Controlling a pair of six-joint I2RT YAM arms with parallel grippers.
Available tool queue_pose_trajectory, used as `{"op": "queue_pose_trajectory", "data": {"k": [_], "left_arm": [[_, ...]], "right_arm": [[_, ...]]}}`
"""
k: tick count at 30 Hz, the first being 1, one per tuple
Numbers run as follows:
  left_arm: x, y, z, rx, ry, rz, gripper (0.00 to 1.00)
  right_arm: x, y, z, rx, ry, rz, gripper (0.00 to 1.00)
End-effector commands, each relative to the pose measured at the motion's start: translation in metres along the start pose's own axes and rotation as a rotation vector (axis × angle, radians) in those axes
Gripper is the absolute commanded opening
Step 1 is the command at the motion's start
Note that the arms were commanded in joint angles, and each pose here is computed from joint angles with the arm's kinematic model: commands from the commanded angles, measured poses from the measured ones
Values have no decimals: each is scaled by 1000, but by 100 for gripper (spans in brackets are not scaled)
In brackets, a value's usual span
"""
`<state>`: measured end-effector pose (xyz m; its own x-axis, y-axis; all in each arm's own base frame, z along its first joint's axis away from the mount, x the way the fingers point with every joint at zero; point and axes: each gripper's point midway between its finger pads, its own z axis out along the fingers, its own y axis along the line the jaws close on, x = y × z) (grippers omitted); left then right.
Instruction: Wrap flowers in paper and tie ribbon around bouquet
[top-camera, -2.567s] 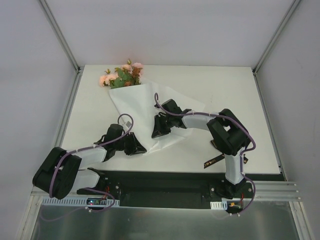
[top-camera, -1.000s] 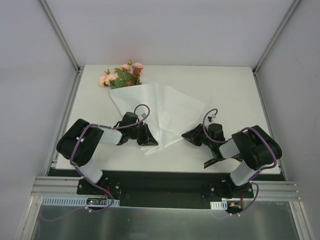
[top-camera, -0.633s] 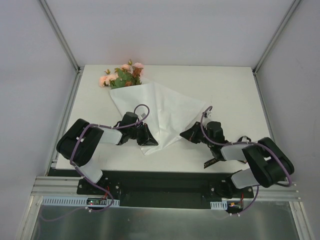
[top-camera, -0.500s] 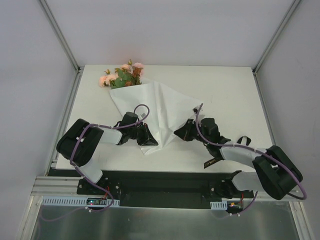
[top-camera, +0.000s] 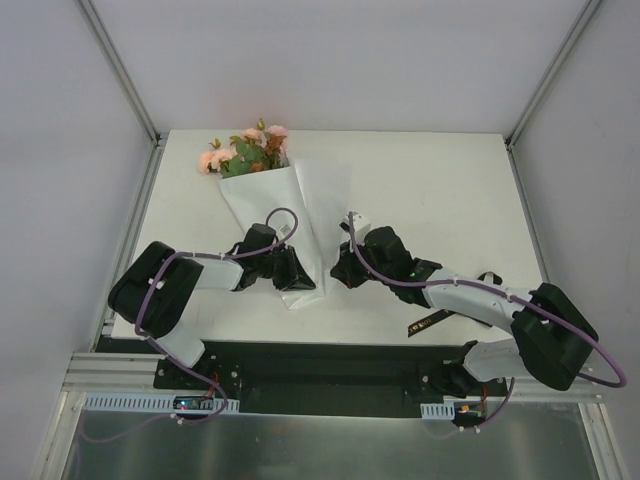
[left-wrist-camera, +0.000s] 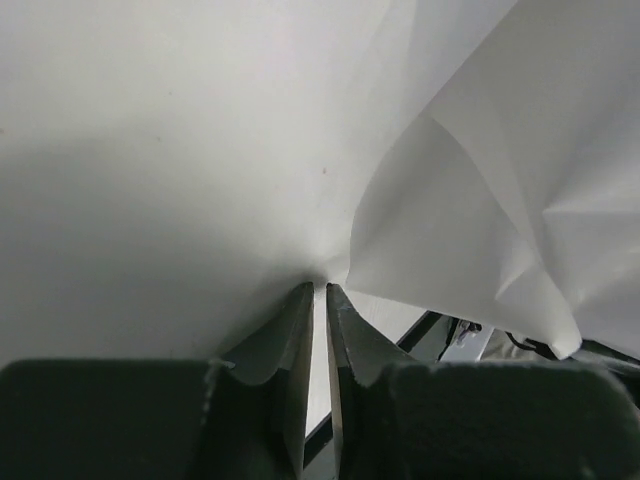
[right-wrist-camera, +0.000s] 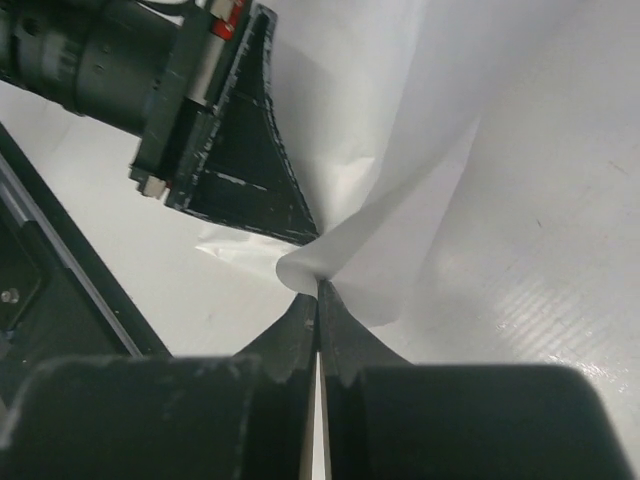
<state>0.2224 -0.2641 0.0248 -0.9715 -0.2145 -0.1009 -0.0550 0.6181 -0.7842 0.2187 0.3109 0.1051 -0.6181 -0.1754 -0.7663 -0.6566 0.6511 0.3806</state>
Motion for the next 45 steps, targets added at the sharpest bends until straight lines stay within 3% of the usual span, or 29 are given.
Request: {"op": "queue_pose_trajectory", "data": {"k": [1, 11, 19, 28, 32, 38, 45], "left_arm": [[-10, -8, -7, -11, -51, 28, 11], [-60, -18, -18, -55, -170, 39, 11], [-99, -21, 2, -67, -208, 34, 11], [-90, 22, 27, -132, -189, -21, 11], [-87, 15, 27, -92, -174, -13, 12], [-82, -9, 4, -16, -191, 21, 21], [-70, -18, -30, 12, -217, 27, 24]], "right_arm": [[-4, -5, -8, 39, 9, -71, 1], [-9, -5, -14, 55, 5, -70, 1], [-17, 10, -13, 2, -10, -72, 1], [-18, 50, 9, -116, 20, -50, 1], [-12, 54, 21, -134, 45, -45, 1], [-10, 51, 26, -123, 64, -53, 1], [-7, 54, 28, -143, 100, -75, 1]]}}
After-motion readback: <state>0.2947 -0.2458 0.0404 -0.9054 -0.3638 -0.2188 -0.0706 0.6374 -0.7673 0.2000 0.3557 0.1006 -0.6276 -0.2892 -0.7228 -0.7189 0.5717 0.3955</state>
